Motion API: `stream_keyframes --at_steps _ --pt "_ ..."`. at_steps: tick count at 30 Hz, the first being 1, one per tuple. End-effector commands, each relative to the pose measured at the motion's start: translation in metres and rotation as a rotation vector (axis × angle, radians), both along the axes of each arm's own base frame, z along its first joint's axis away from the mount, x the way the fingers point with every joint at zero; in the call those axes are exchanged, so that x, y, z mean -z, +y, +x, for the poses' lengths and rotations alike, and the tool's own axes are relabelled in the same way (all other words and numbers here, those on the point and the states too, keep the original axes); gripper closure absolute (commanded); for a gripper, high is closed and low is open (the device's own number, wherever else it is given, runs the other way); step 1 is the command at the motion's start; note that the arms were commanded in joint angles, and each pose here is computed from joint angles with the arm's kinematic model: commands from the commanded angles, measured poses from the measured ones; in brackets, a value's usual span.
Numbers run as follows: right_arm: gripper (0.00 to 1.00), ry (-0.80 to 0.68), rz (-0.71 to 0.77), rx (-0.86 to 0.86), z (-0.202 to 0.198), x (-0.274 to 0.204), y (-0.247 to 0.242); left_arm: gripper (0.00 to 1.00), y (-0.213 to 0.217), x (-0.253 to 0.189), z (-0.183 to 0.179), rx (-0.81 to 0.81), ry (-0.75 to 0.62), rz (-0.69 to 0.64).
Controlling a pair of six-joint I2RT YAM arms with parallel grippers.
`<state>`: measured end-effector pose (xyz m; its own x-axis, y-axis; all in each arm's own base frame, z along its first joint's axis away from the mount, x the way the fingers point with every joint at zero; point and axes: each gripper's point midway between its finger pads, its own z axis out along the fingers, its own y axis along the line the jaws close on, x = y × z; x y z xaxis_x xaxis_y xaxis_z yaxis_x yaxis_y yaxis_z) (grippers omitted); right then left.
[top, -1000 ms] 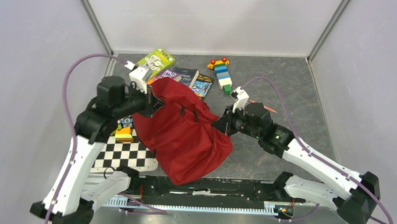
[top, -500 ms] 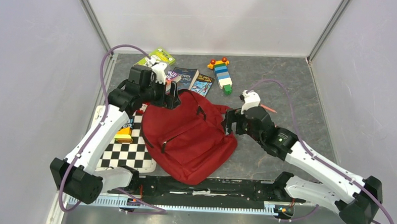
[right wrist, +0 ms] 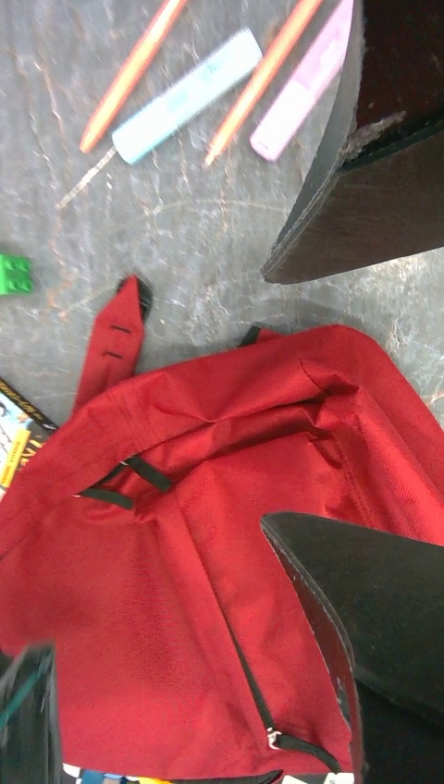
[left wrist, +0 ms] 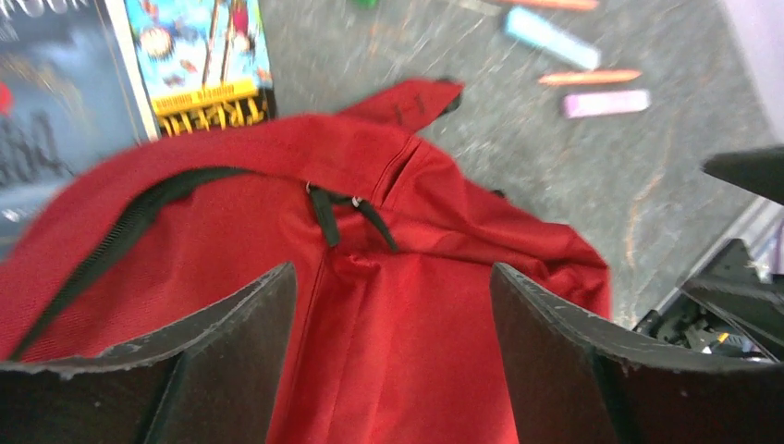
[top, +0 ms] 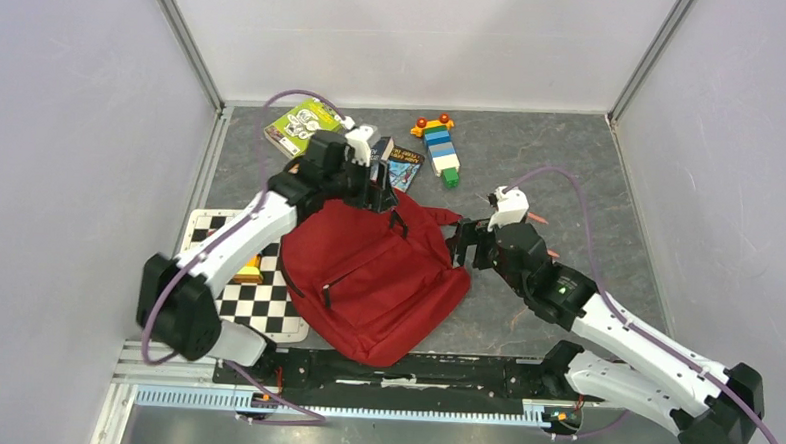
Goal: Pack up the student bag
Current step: Place the student bag at the center of the board.
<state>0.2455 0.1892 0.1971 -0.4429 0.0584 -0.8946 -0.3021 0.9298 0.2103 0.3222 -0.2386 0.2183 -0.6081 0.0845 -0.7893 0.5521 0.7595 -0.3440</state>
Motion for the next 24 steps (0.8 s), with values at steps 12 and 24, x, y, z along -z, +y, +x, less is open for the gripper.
stream_keyframes --at_steps 12,24 --pt "0.05 0.004 0.065 -0.080 0.002 0.001 0.026 0.46 -0.033 0.097 0.039 -0.272 0.119 0.125" --pt "0.06 0.006 0.035 -0.050 -0.007 0.008 0.007 0.63 -0.051 0.123 0.047 -0.317 0.045 0.243"
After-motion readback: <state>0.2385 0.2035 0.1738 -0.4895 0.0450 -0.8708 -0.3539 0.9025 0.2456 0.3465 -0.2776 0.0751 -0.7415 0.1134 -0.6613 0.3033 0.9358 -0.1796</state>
